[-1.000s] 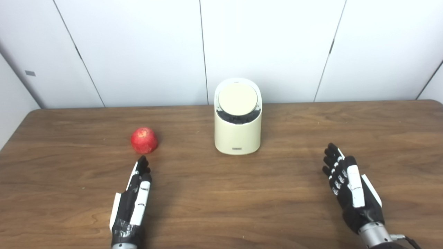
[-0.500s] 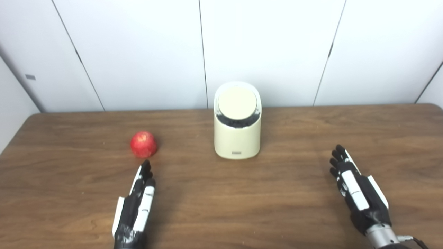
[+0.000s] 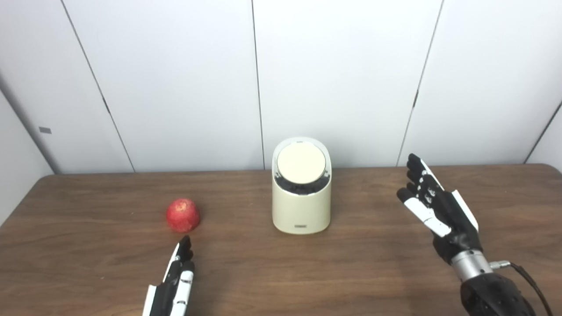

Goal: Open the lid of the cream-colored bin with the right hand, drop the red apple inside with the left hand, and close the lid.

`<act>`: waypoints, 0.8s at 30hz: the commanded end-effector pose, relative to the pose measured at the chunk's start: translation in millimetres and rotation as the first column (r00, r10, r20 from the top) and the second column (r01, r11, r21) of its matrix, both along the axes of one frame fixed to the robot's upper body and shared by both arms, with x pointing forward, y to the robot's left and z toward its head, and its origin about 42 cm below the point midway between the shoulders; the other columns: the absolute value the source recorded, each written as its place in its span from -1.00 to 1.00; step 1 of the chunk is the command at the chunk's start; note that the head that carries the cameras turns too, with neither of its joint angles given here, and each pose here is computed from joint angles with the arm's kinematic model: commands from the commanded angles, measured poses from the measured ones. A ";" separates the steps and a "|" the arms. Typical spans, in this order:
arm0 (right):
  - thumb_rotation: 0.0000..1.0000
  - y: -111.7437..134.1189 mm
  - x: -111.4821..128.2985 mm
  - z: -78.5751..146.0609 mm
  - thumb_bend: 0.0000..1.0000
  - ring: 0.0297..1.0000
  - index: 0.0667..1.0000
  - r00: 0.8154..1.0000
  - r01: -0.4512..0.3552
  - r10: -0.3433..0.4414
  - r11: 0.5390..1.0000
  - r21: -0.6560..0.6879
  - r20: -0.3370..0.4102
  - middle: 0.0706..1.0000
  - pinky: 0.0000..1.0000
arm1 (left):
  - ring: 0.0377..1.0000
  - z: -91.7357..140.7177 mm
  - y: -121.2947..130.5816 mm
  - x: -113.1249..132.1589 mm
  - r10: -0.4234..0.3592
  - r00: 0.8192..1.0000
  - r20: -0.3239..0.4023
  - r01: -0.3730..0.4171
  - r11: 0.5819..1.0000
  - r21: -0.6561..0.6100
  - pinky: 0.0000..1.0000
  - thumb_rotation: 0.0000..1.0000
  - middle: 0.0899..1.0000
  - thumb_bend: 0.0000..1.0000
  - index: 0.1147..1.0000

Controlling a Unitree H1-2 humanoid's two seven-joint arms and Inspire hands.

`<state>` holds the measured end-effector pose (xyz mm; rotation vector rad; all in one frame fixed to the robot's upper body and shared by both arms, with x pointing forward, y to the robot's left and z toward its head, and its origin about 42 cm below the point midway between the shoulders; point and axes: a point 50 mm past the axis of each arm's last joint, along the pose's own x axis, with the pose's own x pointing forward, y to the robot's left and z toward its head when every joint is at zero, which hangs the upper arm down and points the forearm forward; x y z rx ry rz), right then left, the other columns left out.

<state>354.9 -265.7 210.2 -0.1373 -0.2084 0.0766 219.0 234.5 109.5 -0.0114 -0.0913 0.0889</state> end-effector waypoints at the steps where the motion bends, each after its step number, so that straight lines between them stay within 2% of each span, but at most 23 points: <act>1: 0.10 7.5 16.3 34.7 0.50 0.98 0.86 0.992 -0.002 0.006 0.999 -0.032 0.129 0.96 0.98 | 1.00 -5.4 -3.4 -7.2 0.002 1.000 -0.007 -0.002 1.000 0.003 1.00 0.55 1.00 -0.48 0.98; 8: 0.00 36.9 44.7 75.0 0.71 0.93 0.85 0.982 0.037 -0.011 0.990 -0.139 0.188 0.89 0.91 | 1.00 -4.9 -7.5 -8.4 0.007 1.000 -0.013 -0.007 1.000 -0.008 1.00 0.54 1.00 -0.50 0.99; 13: -0.14 58.2 66.9 102.9 0.81 0.90 0.85 0.973 0.048 0.010 0.968 -0.247 0.230 0.88 0.86 | 1.00 -4.0 -11.0 -8.5 0.010 1.000 -0.011 -0.009 1.000 0.004 1.00 0.55 1.00 -0.51 0.98; 14: -0.17 62.8 71.6 107.5 0.84 0.89 0.85 0.972 0.047 0.018 0.962 -0.269 0.236 0.88 0.80 | 1.00 -4.0 -11.8 -8.4 0.009 1.000 -0.008 -0.009 1.000 0.004 1.00 0.55 1.00 -0.52 0.99; 18: -0.20 76.7 85.8 119.3 0.85 0.86 0.84 0.967 0.062 0.041 0.918 -0.391 0.250 0.87 0.71 | 1.00 -3.9 -14.6 -7.7 0.008 1.000 -0.006 -0.008 1.000 0.004 1.00 0.55 1.00 -0.51 0.99; 24: -0.30 93.0 105.4 130.5 0.83 0.82 0.85 0.968 0.074 0.053 0.872 -0.484 0.245 0.86 0.61 | 1.00 -3.3 -17.2 -7.4 0.015 1.000 -0.002 -0.015 1.000 0.003 1.00 0.54 1.00 -0.52 0.99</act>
